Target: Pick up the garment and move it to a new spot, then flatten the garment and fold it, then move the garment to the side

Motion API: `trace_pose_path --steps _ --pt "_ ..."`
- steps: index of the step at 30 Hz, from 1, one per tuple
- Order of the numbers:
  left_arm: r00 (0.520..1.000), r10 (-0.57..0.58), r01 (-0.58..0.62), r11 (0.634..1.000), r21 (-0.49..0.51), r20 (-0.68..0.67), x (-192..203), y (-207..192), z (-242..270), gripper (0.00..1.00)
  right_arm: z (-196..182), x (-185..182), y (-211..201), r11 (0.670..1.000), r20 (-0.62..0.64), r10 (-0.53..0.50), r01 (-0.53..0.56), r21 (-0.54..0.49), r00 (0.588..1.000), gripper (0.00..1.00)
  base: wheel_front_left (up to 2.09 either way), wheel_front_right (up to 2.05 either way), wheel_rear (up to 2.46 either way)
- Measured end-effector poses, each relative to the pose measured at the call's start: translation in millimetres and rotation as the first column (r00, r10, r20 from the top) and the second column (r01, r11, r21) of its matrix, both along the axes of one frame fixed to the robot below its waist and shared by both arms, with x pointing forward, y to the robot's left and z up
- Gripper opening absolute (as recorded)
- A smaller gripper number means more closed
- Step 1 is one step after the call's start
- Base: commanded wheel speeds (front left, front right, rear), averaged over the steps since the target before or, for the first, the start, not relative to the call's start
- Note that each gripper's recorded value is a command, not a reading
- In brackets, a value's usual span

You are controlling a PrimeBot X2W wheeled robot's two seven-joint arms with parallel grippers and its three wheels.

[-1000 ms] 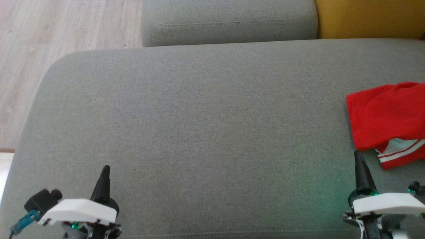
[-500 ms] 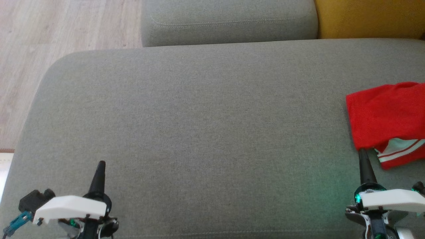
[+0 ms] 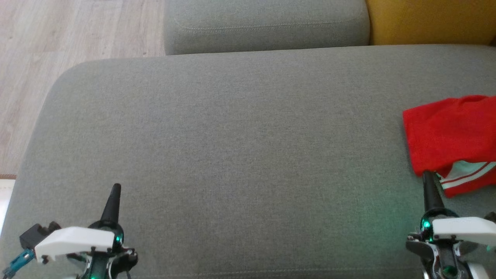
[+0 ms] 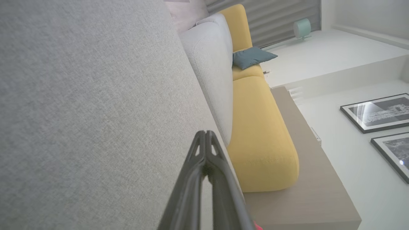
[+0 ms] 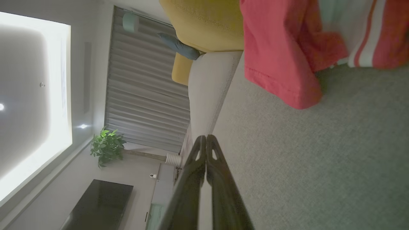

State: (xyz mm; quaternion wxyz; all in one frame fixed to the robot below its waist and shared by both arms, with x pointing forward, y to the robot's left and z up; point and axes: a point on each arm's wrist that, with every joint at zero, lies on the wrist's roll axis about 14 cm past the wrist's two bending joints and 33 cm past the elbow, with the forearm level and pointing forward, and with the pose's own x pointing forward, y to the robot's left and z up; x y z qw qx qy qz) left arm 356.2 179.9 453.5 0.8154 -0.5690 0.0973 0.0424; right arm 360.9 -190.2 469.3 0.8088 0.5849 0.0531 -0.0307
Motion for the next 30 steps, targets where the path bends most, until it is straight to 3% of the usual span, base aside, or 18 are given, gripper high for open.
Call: trace_pose_path --steps 16,30 --pt "0.999 0.037 -0.03 0.984 -0.178 0.034 7.7 3.6 8.6 0.0 1.9 4.4 -7.5 0.985 0.005 -0.044 0.043 0.166 0.999 0.0 0.0 0.0 0.0" --pt "0.993 0.082 -0.049 0.94 -0.339 0.084 16.8 8.1 22.2 0.0 8.4 12.2 -13.4 0.946 0.022 -0.08 0.069 0.317 0.997 0.0 0.0 0.0 0.0"
